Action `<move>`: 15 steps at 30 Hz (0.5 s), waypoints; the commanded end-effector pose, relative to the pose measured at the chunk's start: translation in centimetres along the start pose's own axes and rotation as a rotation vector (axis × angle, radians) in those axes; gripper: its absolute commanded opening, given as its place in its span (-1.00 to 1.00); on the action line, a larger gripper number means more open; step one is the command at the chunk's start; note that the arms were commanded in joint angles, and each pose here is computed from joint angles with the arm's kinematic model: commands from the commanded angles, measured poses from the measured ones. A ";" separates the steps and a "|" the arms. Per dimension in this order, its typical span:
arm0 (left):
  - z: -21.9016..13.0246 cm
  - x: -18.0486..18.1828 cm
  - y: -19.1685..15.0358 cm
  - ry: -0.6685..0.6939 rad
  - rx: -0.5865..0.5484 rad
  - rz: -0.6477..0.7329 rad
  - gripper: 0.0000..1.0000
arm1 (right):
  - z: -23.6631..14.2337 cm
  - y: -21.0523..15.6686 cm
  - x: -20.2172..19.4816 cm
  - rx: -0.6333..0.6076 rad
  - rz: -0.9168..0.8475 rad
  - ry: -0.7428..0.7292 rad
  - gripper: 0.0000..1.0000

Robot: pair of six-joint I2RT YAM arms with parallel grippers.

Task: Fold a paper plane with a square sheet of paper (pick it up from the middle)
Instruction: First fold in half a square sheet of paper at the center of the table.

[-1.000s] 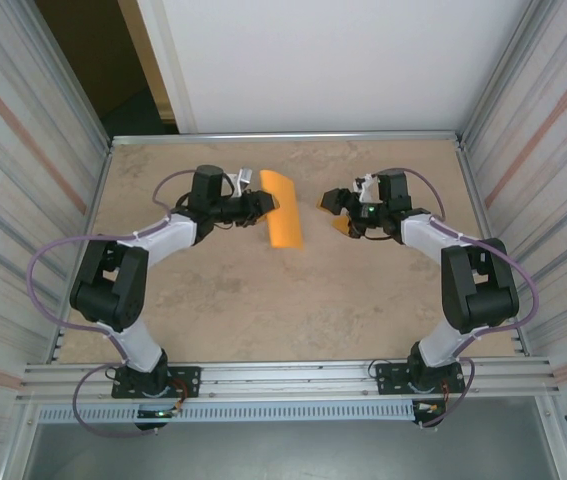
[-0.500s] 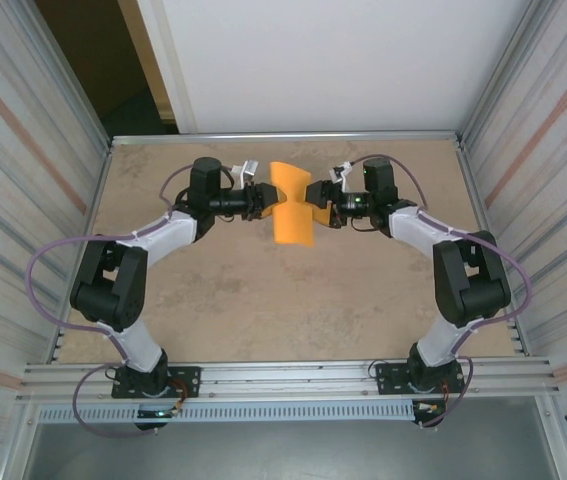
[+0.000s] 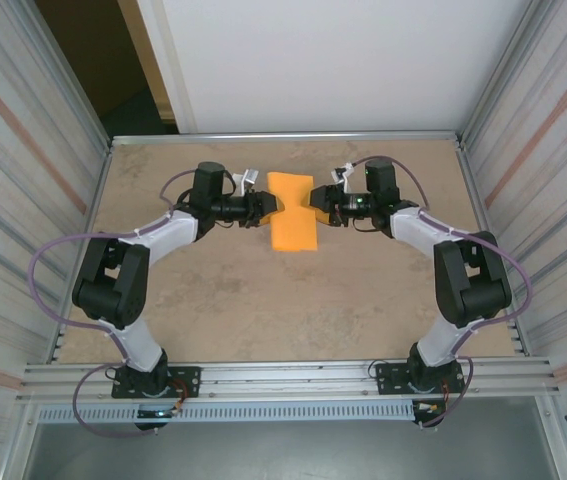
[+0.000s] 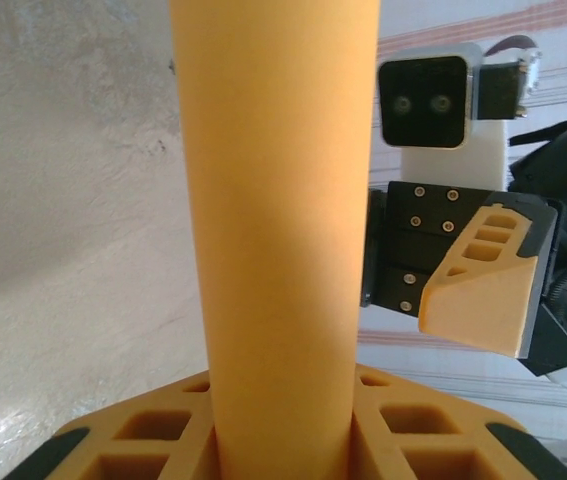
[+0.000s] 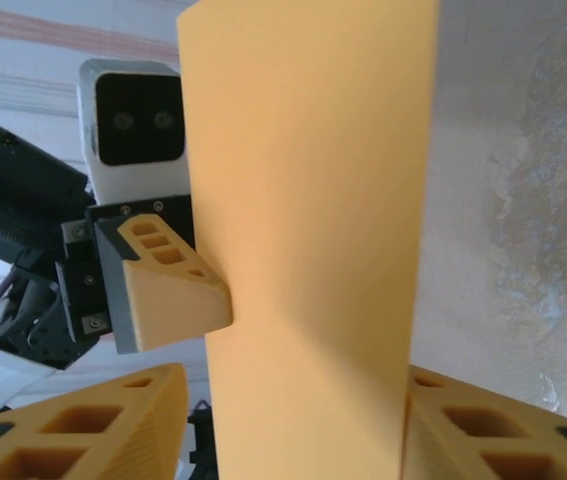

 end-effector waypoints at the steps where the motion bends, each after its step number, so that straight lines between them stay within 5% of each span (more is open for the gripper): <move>1: -0.2 0.0 0.7 0.026 -0.018 0.026 -0.36 | -0.9 -0.3 0.6 -0.013 -0.002 0.001 -0.07; 13: -0.3 0.1 0.6 0.033 -0.023 0.011 -0.31 | -1.9 0.3 0.9 -0.081 -0.036 -0.072 -1.00; 15: -0.4 -0.1 0.7 0.033 -0.030 0.016 -0.22 | -1.9 0.5 1.2 -0.079 -0.037 -0.070 -1.00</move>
Point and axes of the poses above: each hand's point on the last joint's axis, 136 mm out from that joint toward the fingers, its own z axis out along the fingers, its own x axis along the line the jaws close on, y = z × x, the point moved 6 cm from there along -z, back along the fingers
